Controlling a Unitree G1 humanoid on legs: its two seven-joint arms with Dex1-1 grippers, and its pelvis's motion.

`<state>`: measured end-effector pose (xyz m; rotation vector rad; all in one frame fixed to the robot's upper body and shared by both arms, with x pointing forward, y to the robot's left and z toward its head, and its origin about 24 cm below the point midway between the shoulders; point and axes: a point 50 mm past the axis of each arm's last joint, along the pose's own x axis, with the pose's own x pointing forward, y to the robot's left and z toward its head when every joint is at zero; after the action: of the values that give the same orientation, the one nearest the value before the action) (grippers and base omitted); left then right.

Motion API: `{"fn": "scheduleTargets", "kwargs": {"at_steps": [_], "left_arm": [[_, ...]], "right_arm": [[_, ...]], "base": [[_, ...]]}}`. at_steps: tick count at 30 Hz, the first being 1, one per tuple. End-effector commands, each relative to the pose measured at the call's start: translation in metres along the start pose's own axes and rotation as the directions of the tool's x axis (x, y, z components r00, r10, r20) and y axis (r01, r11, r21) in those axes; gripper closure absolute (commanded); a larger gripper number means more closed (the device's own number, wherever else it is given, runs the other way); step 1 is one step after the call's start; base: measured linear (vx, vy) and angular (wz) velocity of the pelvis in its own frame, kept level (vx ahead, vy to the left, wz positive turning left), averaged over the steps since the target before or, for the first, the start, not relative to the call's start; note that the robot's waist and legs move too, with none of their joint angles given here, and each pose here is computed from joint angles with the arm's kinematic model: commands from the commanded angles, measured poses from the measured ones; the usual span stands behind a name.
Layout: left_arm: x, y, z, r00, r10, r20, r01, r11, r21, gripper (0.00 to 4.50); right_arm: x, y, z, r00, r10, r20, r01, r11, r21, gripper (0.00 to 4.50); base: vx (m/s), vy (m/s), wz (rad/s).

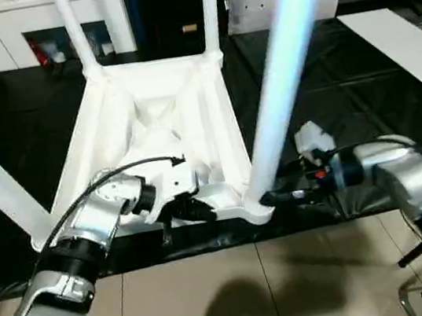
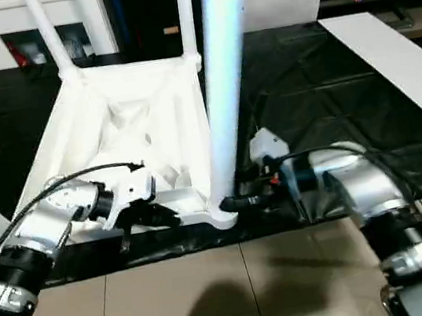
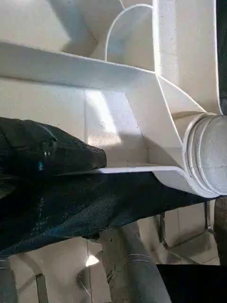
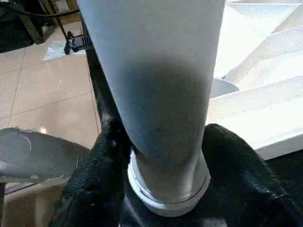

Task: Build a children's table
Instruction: Rotate leg to tighten

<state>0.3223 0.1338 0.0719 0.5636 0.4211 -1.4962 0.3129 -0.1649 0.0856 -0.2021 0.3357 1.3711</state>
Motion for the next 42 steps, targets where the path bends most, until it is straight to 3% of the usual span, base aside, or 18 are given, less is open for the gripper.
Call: {"fn": "scheduleTargets", "kwargs": {"at_steps": [1, 6, 13, 18, 20, 21, 25, 27, 29, 30, 37, 39, 42], "left_arm": [[0.009, -0.003, 0.007, 0.999, -0.046, 0.0, 0.046, 0.998, 0.033, 4.5], [0.012, -0.002, 0.007, 0.999, -0.028, 0.02, 0.028, 1.0, -0.001, 4.5], [0.016, 0.004, 0.005, 0.998, 0.052, 0.026, -0.05, 0.994, -0.097, 4.5], [0.02, 0.01, 0.009, 0.989, 0.146, 0.021, -0.139, 0.971, -0.193, 4.5], [0.024, 0.015, 0.013, 0.976, 0.217, 0.021, -0.205, 0.948, -0.242, 4.5], [0.028, 0.022, 0.019, 0.955, 0.296, 0.017, -0.279, 0.917, -0.285, 4.5], [0.037, 0.031, 0.034, 0.92, 0.39, 0.033, -0.357, 0.871, -0.337, 4.5], [0.044, 0.036, 0.047, 0.893, 0.446, 0.055, -0.397, 0.84, -0.369, 4.5], [0.048, 0.036, 0.049, 0.893, 0.448, 0.051, -0.4, 0.839, -0.368, 4.5], [0.048, 0.035, 0.049, 0.894, 0.446, 0.047, -0.401, 0.841, -0.364, 4.5], [0.037, 0.033, 0.033, 0.911, 0.413, 0.001, -0.398, 0.879, -0.264, 4.5], [0.026, 0.028, 0.02, 0.937, 0.35, -0.019, -0.346, 0.915, -0.208, 4.5], [0.016, 0.02, 0.013, 0.967, 0.255, -0.021, -0.256, 0.959, -0.123, 4.5]], "right_arm": [[0.003, -0.002, 0.002, 1.0, -0.001, -0.003, 0.001, 1.0, -0.021, 2.3], [0.008, -0.001, 0.0, 0.999, 0.019, 0.032, -0.019, 1.0, 0.003, 2.57], [0.013, 0.011, -0.002, 0.99, 0.083, 0.113, -0.093, 0.992, 0.085, 2.62], [0.02, 0.013, -0.005, 0.995, -0.032, 0.098, 0.017, 0.988, 0.152, 2.62], [0.029, 0.006, -0.003, 0.974, -0.207, 0.089, 0.184, 0.96, 0.212, 2.62], [0.037, -0.002, -0.002, 0.929, -0.366, 0.051, 0.336, 0.894, 0.297, 2.62], [0.051, -0.009, -0.001, 0.857, -0.516, 0.012, 0.476, 0.798, 0.369, 2.62], [0.061, -0.007, 0.0, 0.839, -0.543, 0.031, 0.493, 0.783, 0.379, 2.62], [0.063, -0.006, 0.004, 0.826, -0.56, 0.059, 0.503, 0.782, 0.368, 2.06], [0.063, -0.006, 0.004, 0.823, -0.564, 0.063, 0.507, 0.781, 0.366, 2.06], [0.033, -0.008, 0.007, 0.844, -0.516, 0.143, 0.468, 0.841, 0.273, 1.45], [0.006, -0.007, 0.008, 0.882, -0.44, 0.167, 0.41, 0.893, 0.186, 1.25], [-0.014, -0.003, 0.005, 0.934, -0.334, 0.127, 0.322, 0.941, 0.105, 1.0]], "base": [[0.0, 0.0, 0.0], [0.0, 0.0, 0.0], [0.0, 0.0, 0.0], [0.0, 0.0, 0.0], [0.0, 0.0, 0.0], [0.0, 0.0, 0.0], [0.0, 0.0, 0.0], [0.0, 0.0, 0.0], [0.0, 0.0, 0.0], [0.0, 0.0, 0.0], [0.0, 0.0, 0.0], [0.0, 0.0, 0.0], [0.0, 0.0, 0.0]]}}
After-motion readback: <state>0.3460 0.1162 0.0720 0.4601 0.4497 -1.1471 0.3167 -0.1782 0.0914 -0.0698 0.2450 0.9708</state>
